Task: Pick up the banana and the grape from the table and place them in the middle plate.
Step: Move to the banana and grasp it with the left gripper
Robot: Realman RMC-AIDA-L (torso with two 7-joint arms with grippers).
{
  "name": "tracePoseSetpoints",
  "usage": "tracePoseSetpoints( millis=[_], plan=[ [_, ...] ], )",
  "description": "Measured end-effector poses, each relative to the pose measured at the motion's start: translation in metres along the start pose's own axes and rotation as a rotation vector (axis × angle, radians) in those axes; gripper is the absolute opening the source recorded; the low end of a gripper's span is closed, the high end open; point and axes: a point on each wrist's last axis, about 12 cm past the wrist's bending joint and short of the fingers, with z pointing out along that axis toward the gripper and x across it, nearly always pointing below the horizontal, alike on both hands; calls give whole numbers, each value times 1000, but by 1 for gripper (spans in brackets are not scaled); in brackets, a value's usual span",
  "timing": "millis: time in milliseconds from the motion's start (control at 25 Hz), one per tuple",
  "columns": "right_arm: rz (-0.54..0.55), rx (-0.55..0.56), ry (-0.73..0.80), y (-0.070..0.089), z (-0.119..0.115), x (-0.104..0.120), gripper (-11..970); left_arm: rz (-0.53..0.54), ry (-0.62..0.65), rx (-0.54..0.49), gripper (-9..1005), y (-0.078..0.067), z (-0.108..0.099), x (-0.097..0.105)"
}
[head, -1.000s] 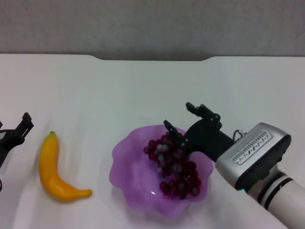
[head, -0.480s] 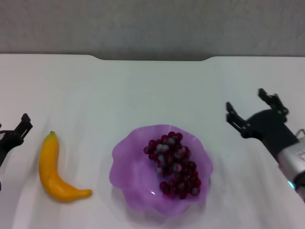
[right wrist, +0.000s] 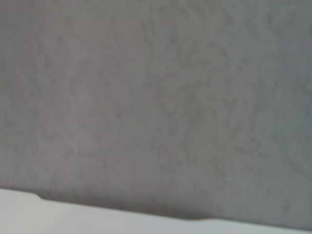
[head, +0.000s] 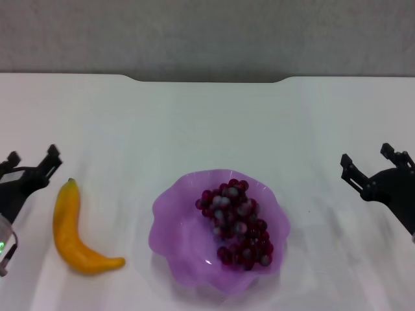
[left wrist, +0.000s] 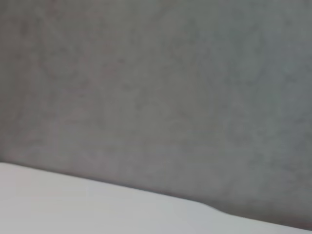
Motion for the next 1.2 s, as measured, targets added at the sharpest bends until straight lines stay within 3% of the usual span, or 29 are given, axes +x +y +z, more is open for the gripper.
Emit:
tracePoseSetpoints(
  millis=[120, 280, 440, 640, 840, 1200],
  plan=[
    [3, 7, 27, -2, -2, 4, 884, -1, 14, 43, 891, -10, 8, -7],
    [-3, 6, 31, -3, -2, 5, 884, 23, 116, 69, 891, -20, 20, -34],
    [-2, 3, 30, -3, -1, 4, 884, 104, 276, 9, 890, -36, 25, -67],
    [-7, -25, 25, 3, 1, 2, 883, 202, 536, -48, 890, -40, 25, -86],
    [-10, -33, 25, 4, 2, 2, 883, 216, 797, -99, 891, -41, 32, -86],
    [-12, -37, 27, 5, 2, 2, 883, 219, 885, -118, 870, -55, 38, -79]
  ],
)
